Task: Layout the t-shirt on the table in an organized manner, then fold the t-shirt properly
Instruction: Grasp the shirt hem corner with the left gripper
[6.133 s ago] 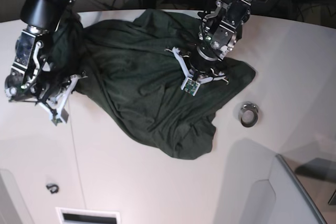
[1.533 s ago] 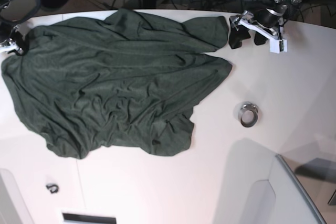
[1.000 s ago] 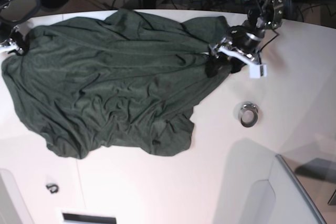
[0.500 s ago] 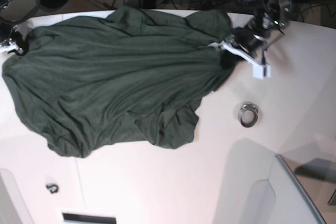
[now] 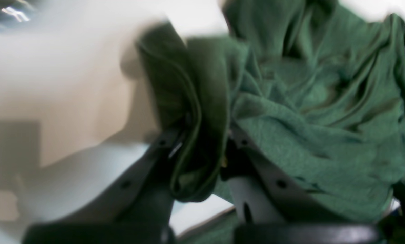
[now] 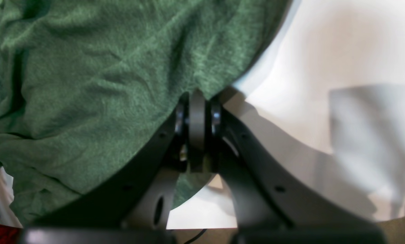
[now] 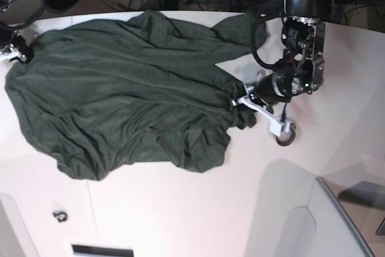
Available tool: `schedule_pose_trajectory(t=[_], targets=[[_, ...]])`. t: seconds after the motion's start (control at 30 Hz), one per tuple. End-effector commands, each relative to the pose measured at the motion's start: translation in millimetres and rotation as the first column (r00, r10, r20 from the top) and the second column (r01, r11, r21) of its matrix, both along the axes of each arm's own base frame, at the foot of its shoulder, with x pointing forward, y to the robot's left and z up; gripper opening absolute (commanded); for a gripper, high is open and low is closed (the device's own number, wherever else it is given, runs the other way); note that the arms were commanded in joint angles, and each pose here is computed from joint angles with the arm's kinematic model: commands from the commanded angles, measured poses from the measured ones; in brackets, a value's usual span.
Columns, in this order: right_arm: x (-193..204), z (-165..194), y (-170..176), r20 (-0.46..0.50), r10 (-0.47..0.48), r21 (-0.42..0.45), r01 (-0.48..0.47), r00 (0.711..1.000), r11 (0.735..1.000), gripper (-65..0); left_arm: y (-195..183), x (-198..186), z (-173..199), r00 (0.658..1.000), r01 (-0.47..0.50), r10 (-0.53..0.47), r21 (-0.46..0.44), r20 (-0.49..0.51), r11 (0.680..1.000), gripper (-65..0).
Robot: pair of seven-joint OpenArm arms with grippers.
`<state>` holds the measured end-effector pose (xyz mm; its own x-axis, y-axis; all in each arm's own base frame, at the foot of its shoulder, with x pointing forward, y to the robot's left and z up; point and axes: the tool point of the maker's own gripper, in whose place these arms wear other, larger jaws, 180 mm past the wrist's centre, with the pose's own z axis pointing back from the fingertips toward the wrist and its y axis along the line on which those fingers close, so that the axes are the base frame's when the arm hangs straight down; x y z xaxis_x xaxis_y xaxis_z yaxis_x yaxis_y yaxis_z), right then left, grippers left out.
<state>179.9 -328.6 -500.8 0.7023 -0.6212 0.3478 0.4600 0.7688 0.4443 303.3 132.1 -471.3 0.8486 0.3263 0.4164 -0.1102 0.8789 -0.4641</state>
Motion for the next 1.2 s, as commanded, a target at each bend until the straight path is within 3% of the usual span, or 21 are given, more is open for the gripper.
schedule_pose_trajectory(t=[0.0,0.2,0.4,0.5,0.57,0.63,0.8,1.0,1.1,1.17], targets=[[-5.7,0.5,-6.9,-0.036,0.012,-0.020,-0.013,0.999,1.000,-64.5,1.4,13.2,10.8,0.999,-0.004,0.004,-0.007,0.042,1.000,-65.0],[-8.8,-0.3,-7.6,-0.042,0.012,-0.022,-0.013,0.999,1.000,-64.5,0.7,19.5,26.7,0.996,0.002,-0.001,-0.003,0.091,1.000,-65.0],[-8.0,0.0,-7.6,-0.041,0.012,-0.022,-0.013,0.999,1.000,-64.5,-20.3,19.6,63.5,0.976,0.072,-0.073,0.011,0.204,0.997,-26.3],[-7.5,0.1,-7.7,-0.041,0.013,-0.022,-0.013,0.999,1.000,-64.5,-31.6,14.4,91.2,0.953,0.106,-0.109,0.024,0.282,0.994,-15.5],[-6.7,0.4,-7.7,-0.039,0.013,-0.022,-0.013,0.999,1.000,-64.5,-37.0,9.6,107.5,0.942,0.106,-0.109,0.027,0.319,0.994,-11.7],[-6.8,0.3,-7.8,-0.040,0.011,-0.022,-0.012,0.999,1.000,-64.5,-39.2,2.9,112.2,0.947,0.076,-0.077,0.017,0.311,0.997,-10.4],[-6.0,0.6,-7.8,-0.038,0.011,-0.022,-0.012,0.999,1.000,-64.5,-61.3,-14.9,97.1,0.959,0.129,-0.129,0.015,0.254,0.992,-10.2],[-5.6,0.8,-8.1,-0.036,0.010,-0.024,-0.011,0.999,1.000,-64.5,-40.4,-37.5,55.2,0.984,0.112,-0.118,0.046,0.131,0.993,-10.7],[-6.0,2.2,-11.6,-0.038,0.011,-0.030,-0.012,0.999,0.999,-64.5,-23.2,-55.4,28.0,0.991,0.116,-0.123,0.113,0.056,0.987,-10.9],[-6.4,2.0,-12.5,-0.039,0.010,-0.030,-0.011,0.999,0.999,-64.5,-15.4,-57.6,24.2,0.987,0.117,-0.136,0.190,0.089,0.975,-11.0]])
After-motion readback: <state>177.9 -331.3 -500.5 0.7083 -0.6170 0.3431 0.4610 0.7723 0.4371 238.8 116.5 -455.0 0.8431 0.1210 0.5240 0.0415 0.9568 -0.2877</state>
